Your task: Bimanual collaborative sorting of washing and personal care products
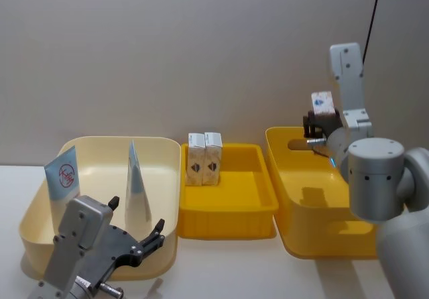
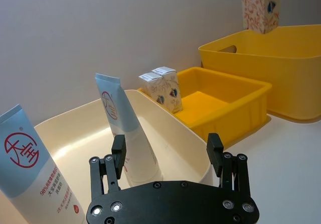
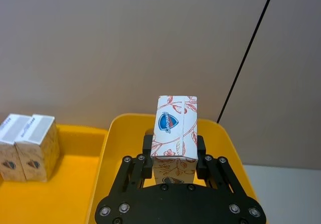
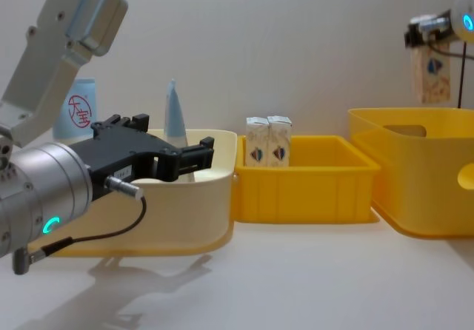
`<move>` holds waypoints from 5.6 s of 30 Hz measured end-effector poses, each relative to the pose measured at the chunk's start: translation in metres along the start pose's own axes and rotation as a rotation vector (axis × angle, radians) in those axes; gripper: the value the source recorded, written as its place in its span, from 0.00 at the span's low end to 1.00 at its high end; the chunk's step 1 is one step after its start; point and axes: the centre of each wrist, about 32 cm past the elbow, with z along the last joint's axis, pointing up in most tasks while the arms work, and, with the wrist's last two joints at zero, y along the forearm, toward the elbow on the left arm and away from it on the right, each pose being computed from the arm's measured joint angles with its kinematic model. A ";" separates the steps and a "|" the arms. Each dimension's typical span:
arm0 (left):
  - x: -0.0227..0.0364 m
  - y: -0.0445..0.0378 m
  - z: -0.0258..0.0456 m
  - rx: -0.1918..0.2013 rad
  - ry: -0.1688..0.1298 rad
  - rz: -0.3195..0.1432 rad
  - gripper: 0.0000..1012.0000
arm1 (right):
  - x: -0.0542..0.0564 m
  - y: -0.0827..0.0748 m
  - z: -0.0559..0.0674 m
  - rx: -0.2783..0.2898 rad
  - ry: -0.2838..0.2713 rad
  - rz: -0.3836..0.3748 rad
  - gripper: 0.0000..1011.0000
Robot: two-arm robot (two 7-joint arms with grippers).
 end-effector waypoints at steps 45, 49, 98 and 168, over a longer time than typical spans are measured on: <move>0.0186 -0.0154 0.0204 -0.020 -0.031 0.025 0.99 | 0.000 0.015 -0.023 -0.141 0.011 0.027 0.99; 0.0213 -0.0212 0.0209 -0.019 -0.008 0.023 0.99 | 0.000 0.015 -0.024 -0.142 0.011 0.027 0.99; 0.0391 -0.0895 0.0046 0.079 0.040 -0.049 0.99 | 0.000 0.016 -0.024 -0.145 0.010 0.027 0.99; 0.0576 -0.1025 -0.0117 0.108 -0.006 -0.008 0.50 | 0.000 0.016 -0.024 -0.145 0.010 0.027 0.99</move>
